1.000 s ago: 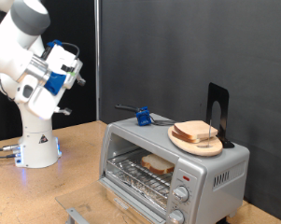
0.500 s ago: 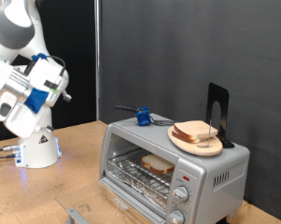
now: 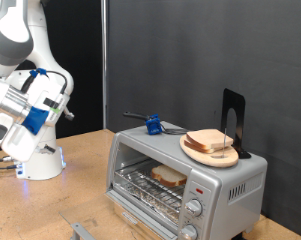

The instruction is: Make a piece of toast with the oven

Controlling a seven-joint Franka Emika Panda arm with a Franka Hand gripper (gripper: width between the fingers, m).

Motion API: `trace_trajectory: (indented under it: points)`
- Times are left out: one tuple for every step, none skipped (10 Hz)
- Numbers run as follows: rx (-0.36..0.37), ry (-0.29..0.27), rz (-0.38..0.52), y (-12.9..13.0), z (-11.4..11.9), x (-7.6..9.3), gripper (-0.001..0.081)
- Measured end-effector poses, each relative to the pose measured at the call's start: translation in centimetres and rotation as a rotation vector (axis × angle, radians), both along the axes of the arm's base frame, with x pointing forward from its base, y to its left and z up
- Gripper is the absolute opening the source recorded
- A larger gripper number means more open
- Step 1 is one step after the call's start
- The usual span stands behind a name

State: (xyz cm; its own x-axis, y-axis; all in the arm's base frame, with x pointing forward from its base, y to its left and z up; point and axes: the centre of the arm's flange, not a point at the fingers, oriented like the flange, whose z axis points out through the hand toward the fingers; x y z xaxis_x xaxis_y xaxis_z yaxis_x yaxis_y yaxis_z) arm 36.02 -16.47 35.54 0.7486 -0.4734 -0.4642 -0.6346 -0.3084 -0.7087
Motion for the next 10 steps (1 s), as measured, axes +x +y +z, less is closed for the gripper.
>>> trace_trajectory:
  points:
    - [0.024,0.006,-0.016,-0.4,-0.6,-0.4,0.0809]
    - [0.008,0.014,-0.041,-1.0,-1.7,-0.5,0.0809]
    - [-0.023,0.023,-0.057,-1.6,-3.3,-0.4,0.0809]
    - [-0.056,0.036,-0.07,-2.3,-4.9,-0.3,0.0809]
    - [-0.077,0.054,-0.077,-3.0,-6.4,0.0,0.0809]
    - [-0.088,0.068,-0.08,-3.6,-7.8,0.3,0.0809]
    - [-0.095,0.073,-0.08,-4.3,-9.1,0.8,0.0809]
    - [-0.103,0.074,-0.079,-5.1,-10.4,1.2,0.0809]
    - [-0.113,0.079,-0.076,-6.0,-11.7,1.7,0.0809]
    - [-0.123,0.083,-0.075,-6.8,-12.9,2.1,0.0809]
